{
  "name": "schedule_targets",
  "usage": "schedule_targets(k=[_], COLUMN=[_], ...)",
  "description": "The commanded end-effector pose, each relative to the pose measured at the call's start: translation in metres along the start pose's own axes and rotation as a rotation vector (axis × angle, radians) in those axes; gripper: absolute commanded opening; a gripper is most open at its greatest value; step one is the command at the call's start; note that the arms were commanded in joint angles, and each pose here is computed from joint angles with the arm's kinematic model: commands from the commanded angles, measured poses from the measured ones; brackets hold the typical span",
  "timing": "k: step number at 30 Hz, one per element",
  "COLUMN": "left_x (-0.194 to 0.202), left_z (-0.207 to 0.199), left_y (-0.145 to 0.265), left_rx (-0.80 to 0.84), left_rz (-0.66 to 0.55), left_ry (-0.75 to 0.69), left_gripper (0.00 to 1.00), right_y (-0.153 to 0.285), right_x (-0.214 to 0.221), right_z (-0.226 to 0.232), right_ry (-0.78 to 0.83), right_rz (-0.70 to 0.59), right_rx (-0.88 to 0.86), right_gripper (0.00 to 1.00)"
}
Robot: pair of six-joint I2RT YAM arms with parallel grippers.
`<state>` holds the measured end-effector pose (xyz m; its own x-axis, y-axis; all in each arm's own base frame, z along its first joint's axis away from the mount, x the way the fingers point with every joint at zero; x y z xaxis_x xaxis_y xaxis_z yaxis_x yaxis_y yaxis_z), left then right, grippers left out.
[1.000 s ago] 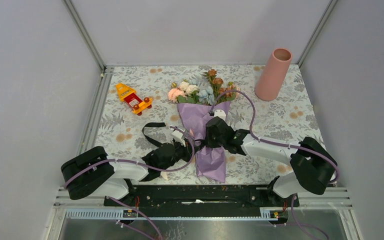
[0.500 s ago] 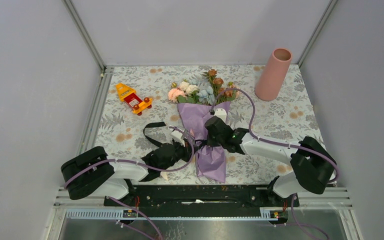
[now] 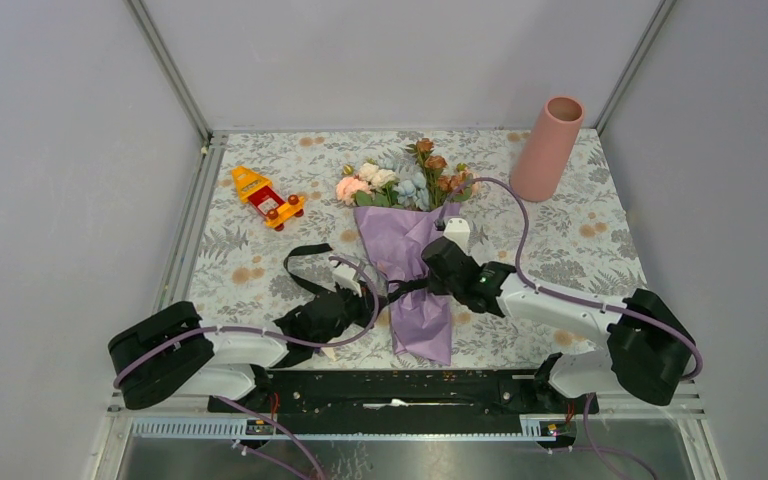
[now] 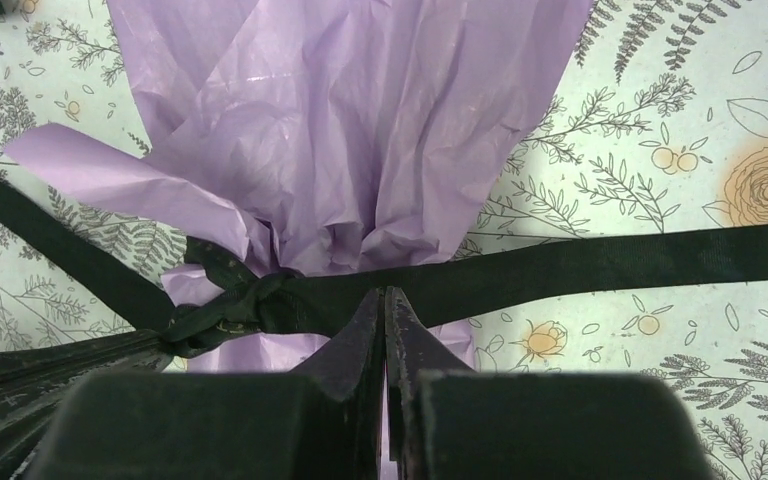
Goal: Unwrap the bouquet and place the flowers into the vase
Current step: Untie the ribbon from the wrapping paper.
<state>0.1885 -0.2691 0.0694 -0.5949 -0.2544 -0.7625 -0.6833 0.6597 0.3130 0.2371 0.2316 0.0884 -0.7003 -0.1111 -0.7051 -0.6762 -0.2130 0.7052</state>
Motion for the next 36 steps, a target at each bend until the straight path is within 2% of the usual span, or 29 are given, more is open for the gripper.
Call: schedule_targets(k=[1, 4, 7, 18, 25, 28, 32, 34, 36], left_x=[-0.010, -0.011, -0.012, -0.015, -0.013, -0.011, -0.010, -0.010, -0.009], left_z=[-0.010, -0.012, -0.013, -0.019, -0.019, -0.019, -0.019, -0.019, -0.018], left_y=[0.003, 0.003, 0.003, 0.000, -0.001, -0.002, -0.003, -0.003, -0.003], left_rx=[0.041, 0.048, 0.051, 0.074, 0.080, 0.080, 0.081, 0.081, 0.079], left_rz=[-0.028, -0.026, -0.028, -0.036, -0.030, -0.023, -0.017, -0.017, -0.017], left_ry=[0.001, -0.010, -0.014, -0.018, -0.019, -0.023, -0.025, -0.025, -0.024], left_gripper=[0.07, 0.08, 0.08, 0.01, 0.01, 0.00, 0.00, 0.00, 0.00], right_y=[0.012, 0.022, 0.022, 0.006, -0.005, -0.008, -0.013, -0.014, -0.015], right_x=[-0.011, -0.017, -0.018, -0.015, -0.011, -0.012, -0.015, -0.015, -0.014], right_z=[0.016, 0.038, 0.048, 0.064, 0.067, 0.068, 0.069, 0.070, 0.068], right_ry=[-0.025, -0.025, -0.007, 0.083, 0.086, 0.099, 0.112, 0.115, 0.109], right_rz=[-0.057, -0.064, -0.055, -0.022, -0.002, 0.003, 0.010, 0.012, 0.014], right_rx=[-0.126, -0.254, -0.294, -0.315, -0.300, -0.291, -0.277, -0.273, -0.266], right_gripper=[0.00, 0.18, 0.29, 0.38, 0.36, 0.29, 0.27, 0.23, 0.09])
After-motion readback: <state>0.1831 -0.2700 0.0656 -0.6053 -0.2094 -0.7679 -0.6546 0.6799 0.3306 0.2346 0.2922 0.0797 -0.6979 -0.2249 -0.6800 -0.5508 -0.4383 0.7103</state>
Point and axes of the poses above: each gripper's point midway between its finger pads, its own y axis back along the fingers, its own z axis along the line the jaws close on, x = y × z, the point moved 1 cm from there along y, back along the fingers, and after that the axes turned 9 degrees about y, right-handed, at the moved point
